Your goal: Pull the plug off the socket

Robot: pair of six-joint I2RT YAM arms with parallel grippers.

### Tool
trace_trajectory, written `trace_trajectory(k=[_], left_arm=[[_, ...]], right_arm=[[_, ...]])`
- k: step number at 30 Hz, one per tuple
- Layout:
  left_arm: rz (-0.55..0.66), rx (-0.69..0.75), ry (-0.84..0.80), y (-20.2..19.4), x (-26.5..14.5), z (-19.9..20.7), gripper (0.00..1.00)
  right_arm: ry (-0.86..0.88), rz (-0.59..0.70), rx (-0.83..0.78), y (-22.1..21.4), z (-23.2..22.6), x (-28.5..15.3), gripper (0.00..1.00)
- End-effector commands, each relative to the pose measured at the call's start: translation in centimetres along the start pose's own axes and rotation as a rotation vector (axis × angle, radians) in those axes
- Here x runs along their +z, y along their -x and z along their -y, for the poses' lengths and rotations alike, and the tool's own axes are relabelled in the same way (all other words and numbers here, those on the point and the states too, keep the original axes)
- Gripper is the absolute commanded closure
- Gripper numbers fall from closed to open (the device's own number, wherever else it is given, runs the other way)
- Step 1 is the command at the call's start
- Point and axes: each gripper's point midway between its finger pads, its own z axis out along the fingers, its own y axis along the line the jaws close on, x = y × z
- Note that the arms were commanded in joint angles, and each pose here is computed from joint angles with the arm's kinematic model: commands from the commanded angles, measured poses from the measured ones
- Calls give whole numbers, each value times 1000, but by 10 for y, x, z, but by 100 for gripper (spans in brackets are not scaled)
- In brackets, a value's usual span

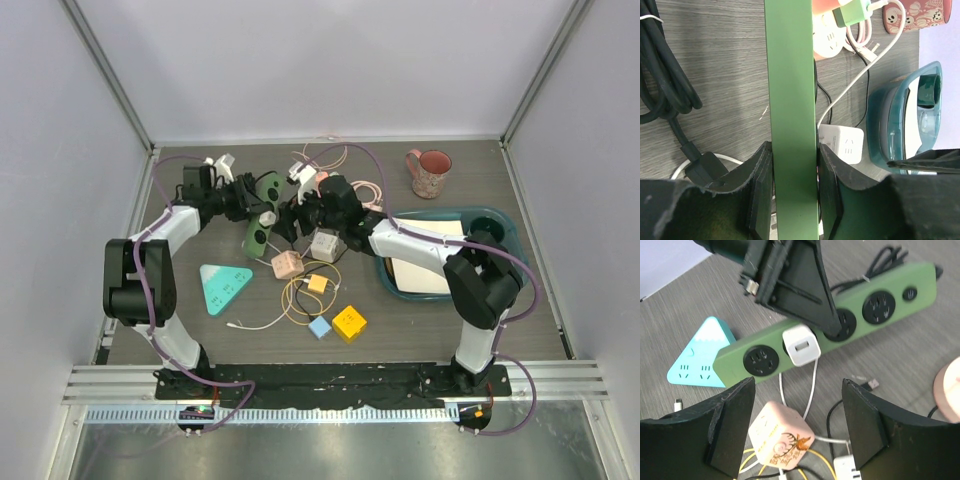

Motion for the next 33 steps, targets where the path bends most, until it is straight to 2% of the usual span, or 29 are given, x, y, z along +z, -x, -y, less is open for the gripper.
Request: trace_trajectory(k=[1,8,19,22,23,28,29,31,33], left_arm=[[18,45,-93,17,-5,28,100],[3,33,-99,13,-5,29,100],[-3,28,-112,13,-6,32,100],[-6,23,-116,13,-5,31,100],[-6,24,-116,13,-5,32,100],[-10,21,-108,12,-4,30,100],[-8,21,-104,12,-4,29,100],[-6,20,-91,13,-4,27,100],[-11,16,-96,11,-4,27,100]], right_arm=[[87,147,-155,46,-10,6,25],[134,140,-187,49,-12,21,26],[181,113,-206,31,-11,36,27],[195,125,-207,32,-13,39,41],[193,124,-202,31,-12,41,58],[182,146,-195,34,-10,41,83],[183,149,-199,35,-10,40,90],[182,148,-200,32,-10,39,92],[185,140,-193,30,-9,39,81]])
